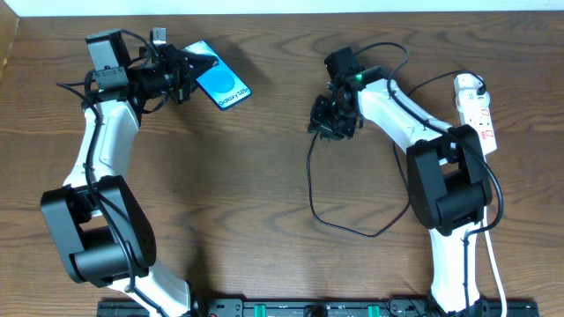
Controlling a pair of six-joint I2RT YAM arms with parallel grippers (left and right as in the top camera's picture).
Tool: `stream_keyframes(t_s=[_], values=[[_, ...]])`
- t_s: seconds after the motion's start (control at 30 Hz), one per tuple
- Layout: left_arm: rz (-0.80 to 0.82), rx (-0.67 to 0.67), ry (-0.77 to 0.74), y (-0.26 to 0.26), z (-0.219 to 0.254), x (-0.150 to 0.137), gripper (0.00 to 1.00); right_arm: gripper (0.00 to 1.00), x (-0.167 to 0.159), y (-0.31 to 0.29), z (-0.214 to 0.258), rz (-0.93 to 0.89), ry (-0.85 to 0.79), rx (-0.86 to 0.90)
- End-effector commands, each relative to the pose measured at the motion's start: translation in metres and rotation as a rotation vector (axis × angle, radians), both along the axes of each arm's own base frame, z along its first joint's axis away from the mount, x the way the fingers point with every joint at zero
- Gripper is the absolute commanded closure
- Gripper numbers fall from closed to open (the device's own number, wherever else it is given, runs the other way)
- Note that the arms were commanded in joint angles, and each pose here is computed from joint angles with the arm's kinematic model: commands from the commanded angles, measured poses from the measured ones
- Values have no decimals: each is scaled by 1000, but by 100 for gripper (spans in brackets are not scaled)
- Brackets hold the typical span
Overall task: Plug charger to phone and switch on socket
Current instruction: 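Lower the right gripper to the black cable and grasp its USB-C plug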
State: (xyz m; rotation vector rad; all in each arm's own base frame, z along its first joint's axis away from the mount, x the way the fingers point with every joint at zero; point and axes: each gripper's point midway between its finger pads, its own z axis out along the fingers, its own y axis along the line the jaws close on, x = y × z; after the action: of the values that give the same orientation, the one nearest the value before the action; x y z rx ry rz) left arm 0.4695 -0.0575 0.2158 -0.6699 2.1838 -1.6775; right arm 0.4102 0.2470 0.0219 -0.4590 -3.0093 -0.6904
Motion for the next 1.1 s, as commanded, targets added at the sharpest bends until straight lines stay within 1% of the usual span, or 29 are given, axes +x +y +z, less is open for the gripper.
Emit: stream_keyframes(t_s=[0.0,0.07,0.27,0.4,0.43,0.47,0.5,0.6,0.77,0.83,0.87,1.0,1.07], values=[[-6,-13,-10,0,7,-3,93,67,-2,3,-8,-13,25,12],[-6,-13,-10,0,7,-3,93,69,-2,3,-15,-28,38,10],[-7,-13,-10,0,7,-3,92,80,0,19,-34,-25,68,78],[-9,-15,-10,0,8,-3,93,82,0,19,-44,-26,77,78],[-9,-15,-10,0,8,-3,93,84,0,19,-44,-27,78,77],[-9,-14,-10,0,8,-3,93,88,0,19,-44,-26,76,77],[-9,-14,-10,0,8,-3,93,99,0,19,-44,-25,74,77],[-9,-14,-10,0,8,-3,93,98,5,21,-43,17,32,86],[-9,-14,-10,0,8,-3,93,99,13,26,-37,192,-99,107],[-9,-15,-10,0,8,-3,93,99,13,32,-26,264,-134,171],[-7,-17,-6,0,8,-3,93,99,12,38,-17,309,-154,234],[4,-39,28,0,8,-3,93,99,5,64,43,551,-331,576],[-7,-51,18,-1,12,-3,93,99,0,66,72,626,-407,683]])
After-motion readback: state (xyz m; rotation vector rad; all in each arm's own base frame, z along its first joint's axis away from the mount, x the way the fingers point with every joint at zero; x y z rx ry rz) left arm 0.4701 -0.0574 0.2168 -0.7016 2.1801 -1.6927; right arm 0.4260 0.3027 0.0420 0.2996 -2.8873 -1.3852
